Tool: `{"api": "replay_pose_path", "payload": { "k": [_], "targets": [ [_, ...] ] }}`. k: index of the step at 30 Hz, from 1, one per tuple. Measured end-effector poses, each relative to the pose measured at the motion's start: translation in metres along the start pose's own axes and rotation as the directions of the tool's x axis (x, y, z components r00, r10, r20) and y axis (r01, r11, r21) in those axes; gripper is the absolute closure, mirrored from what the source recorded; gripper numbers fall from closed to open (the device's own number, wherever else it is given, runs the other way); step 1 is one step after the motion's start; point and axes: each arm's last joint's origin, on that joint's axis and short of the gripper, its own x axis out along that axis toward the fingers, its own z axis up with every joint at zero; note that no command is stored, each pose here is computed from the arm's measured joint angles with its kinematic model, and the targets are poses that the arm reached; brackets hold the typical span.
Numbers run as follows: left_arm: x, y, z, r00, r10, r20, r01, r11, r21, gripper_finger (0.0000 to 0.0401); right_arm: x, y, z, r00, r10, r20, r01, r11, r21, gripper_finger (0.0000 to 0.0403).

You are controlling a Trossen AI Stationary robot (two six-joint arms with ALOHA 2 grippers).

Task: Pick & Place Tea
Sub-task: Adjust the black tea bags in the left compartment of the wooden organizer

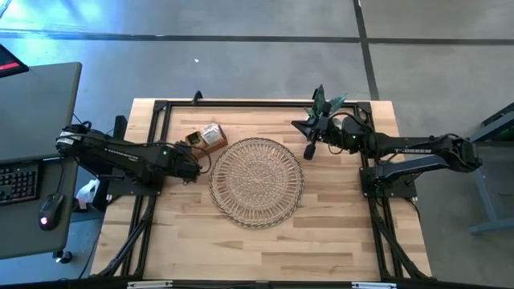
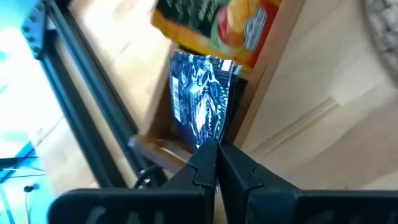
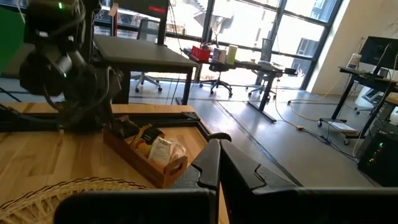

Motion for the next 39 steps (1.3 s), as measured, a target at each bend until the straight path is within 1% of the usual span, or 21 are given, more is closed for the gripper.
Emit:
{"api": "replay_pose_path", "payload": {
  "k": [4,8,12,19,22,26,28,30,34,39],
  "targets": [
    [-0.025,0.007,0.012,1.000,0.000,-0.004,0.000,1.000,0.003,0.0396,0.000,0.000,0.000,1.000,0.000,0.000,0.000,1.000,0.000,0.0400],
    [-0.035,0.015,0.013,0.997,0.015,-0.082,-0.014,1.000,0.016,0.0399,0.000,0.000,0.000,1.000,0.000,-0.001,0.000,1.000,0.000,0.0400],
    [-0.028,0.014,0.008,0.995,0.034,-0.091,-0.036,0.999,-0.016,0.0399,0.000,0.000,0.000,1.000,0.000,-0.001,0.000,1.000,0.000,0.0400],
    [-0.019,0.012,0.007,0.995,0.105,0.001,-0.105,0.995,-0.002,0.0399,0.000,0.000,-0.001,1.000,0.004,-0.002,-0.004,1.000,0.002,0.0400],
    [-0.019,0.012,0.008,0.995,0.099,0.013,-0.099,0.995,-0.006,0.0399,0.000,0.000,-0.001,1.000,0.004,-0.002,-0.004,1.000,0.005,0.0400],
    [-0.019,0.012,0.008,0.994,0.108,0.023,-0.109,0.993,0.045,0.0399,0.000,0.000,-0.001,1.000,0.004,-0.002,-0.004,1.000,0.006,0.0400],
    [-0.019,0.012,0.009,0.991,0.119,0.053,-0.121,0.992,0.041,0.0399,0.000,0.000,-0.001,1.000,0.004,-0.002,-0.004,1.000,0.006,0.0400],
    [-0.019,0.011,0.010,0.992,0.109,0.067,-0.111,0.993,0.030,0.0399,0.000,0.000,-0.001,1.000,0.004,-0.002,-0.004,1.000,0.006,0.0400],
    [-0.015,0.008,0.009,0.993,0.095,0.069,-0.097,0.995,0.021,0.0399,0.000,0.000,-0.001,1.000,0.004,-0.002,-0.004,1.000,0.005,0.0400],
    [-0.004,0.008,-0.001,0.995,0.098,-0.003,-0.098,0.994,0.047,0.0399,0.000,0.000,-0.001,1.000,0.004,-0.002,-0.004,1.000,0.003,0.0401]
  ]
}}
